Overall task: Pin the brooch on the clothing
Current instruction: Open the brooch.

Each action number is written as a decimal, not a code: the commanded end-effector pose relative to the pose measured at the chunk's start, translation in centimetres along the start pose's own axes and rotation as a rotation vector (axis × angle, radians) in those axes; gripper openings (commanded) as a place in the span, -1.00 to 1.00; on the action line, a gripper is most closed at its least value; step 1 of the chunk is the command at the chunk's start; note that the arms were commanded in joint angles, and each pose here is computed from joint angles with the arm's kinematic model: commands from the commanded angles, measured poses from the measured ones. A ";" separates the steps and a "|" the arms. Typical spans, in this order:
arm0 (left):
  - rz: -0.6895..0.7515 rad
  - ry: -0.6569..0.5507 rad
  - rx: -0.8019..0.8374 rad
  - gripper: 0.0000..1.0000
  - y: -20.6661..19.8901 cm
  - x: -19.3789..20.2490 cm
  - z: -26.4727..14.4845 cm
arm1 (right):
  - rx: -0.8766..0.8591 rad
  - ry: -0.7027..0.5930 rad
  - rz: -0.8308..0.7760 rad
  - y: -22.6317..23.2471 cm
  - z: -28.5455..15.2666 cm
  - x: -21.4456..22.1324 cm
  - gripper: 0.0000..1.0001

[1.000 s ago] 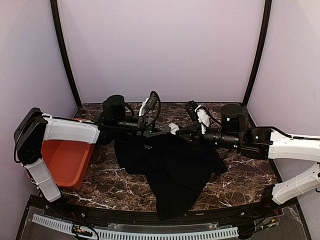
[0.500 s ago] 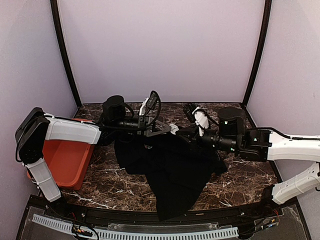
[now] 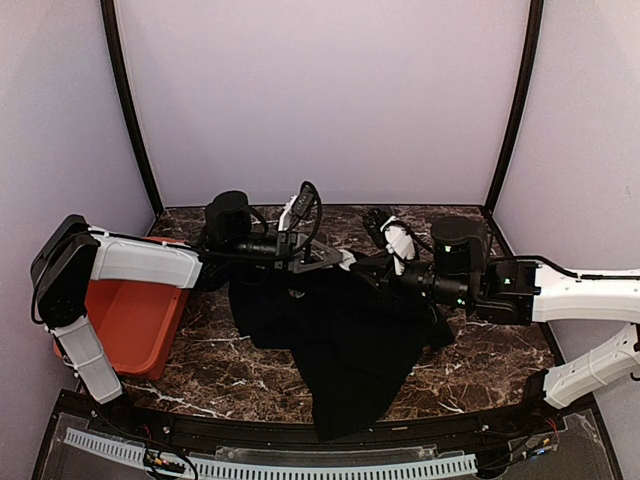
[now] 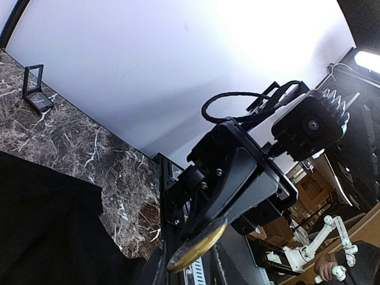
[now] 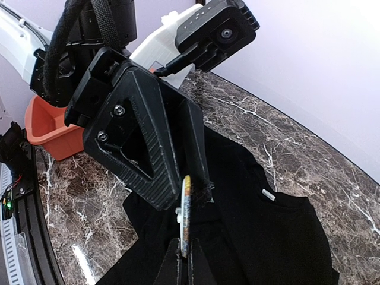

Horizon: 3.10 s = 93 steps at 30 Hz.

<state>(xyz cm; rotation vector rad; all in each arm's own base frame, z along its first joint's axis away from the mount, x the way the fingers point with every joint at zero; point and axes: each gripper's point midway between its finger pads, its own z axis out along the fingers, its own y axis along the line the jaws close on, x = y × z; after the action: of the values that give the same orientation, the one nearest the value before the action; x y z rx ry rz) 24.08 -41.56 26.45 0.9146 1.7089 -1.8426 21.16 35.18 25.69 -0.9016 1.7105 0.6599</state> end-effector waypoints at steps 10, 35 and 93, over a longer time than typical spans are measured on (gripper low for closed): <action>0.004 0.013 0.029 -0.40 -0.5 0.4 0.0 | 0.053 -0.076 0.016 -0.7 -0.7 -2.6 -1.00; 0.015 0.008 0.023 -0.47 -0.5 0.3 0.0 | 0.022 -0.071 0.017 -0.2 -0.5 -3.3 -1.00; -0.010 -0.045 0.065 -0.70 -0.7 -0.4 -0.4 | 0.015 -0.089 0.000 0.5 -1.1 -2.6 -1.00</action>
<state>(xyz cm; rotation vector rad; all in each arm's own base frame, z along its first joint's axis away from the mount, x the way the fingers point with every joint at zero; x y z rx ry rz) 24.13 -41.49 27.04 0.8689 1.6540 -1.9337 20.85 35.03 27.41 -0.8646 1.6632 0.6592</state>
